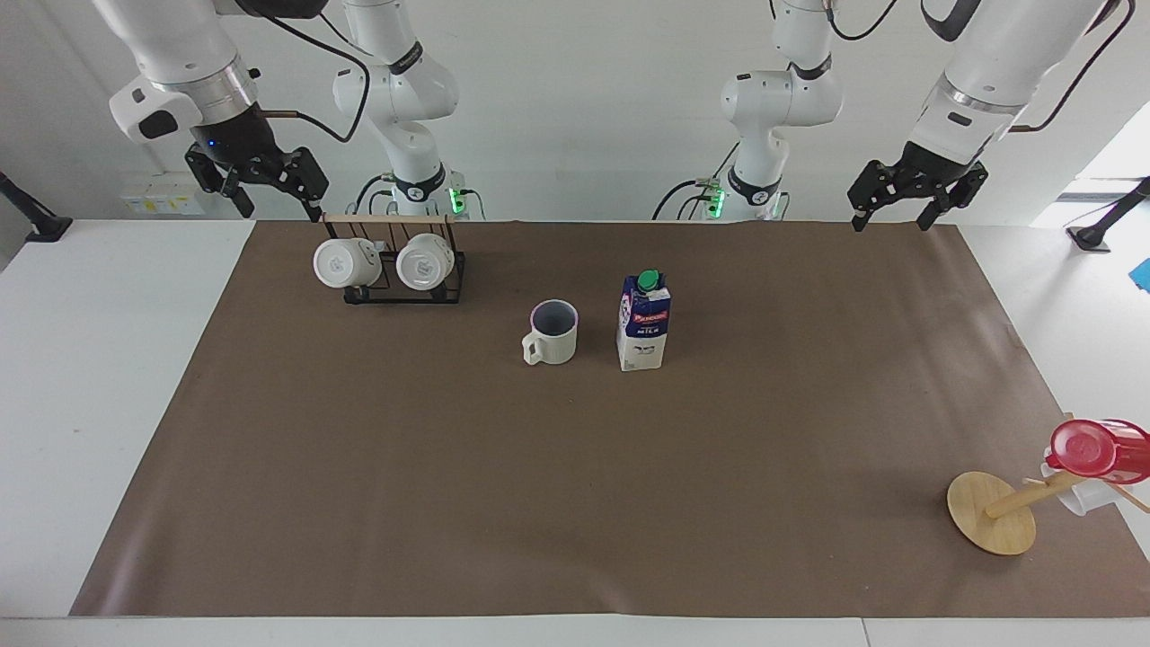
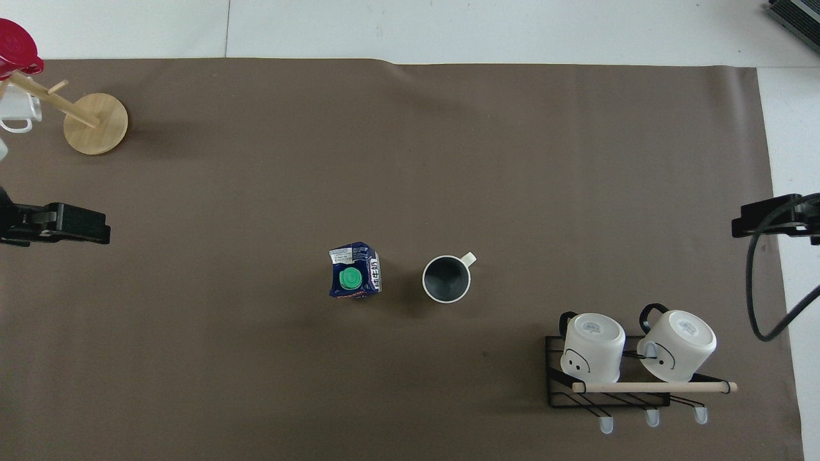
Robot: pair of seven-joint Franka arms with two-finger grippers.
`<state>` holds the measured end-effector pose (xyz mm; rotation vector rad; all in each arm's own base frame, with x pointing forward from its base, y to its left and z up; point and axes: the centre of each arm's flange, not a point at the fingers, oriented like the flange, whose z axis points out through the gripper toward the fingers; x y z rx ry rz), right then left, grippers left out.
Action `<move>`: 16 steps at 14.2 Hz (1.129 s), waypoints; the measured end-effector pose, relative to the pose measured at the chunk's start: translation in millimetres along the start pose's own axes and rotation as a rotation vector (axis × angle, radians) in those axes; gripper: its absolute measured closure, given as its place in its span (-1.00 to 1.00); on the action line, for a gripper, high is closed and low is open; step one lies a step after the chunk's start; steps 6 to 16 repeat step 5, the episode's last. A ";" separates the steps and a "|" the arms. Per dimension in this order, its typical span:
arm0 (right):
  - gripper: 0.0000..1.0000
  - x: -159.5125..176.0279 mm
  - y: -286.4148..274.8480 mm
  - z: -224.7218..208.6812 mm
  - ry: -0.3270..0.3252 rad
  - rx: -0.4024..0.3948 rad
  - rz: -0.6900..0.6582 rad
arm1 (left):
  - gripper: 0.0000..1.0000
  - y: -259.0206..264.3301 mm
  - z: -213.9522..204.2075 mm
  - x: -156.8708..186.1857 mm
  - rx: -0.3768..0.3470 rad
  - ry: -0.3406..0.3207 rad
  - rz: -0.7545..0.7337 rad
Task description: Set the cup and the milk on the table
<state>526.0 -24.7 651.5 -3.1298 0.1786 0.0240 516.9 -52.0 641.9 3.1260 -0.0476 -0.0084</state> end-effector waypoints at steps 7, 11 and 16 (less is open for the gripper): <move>-1.00 0.0 0.0 0.3 -0.001 0.000 0.001 | -1.00 -5.0 -0.1 0.3 0.000 0.000 -0.008; -1.00 0.0 0.0 0.3 -0.001 0.000 0.001 | -1.00 -5.0 -0.1 0.3 0.000 0.000 -0.008; -1.00 0.0 0.0 0.3 -0.001 0.000 0.001 | -1.00 -5.0 -0.1 0.3 0.000 0.000 -0.008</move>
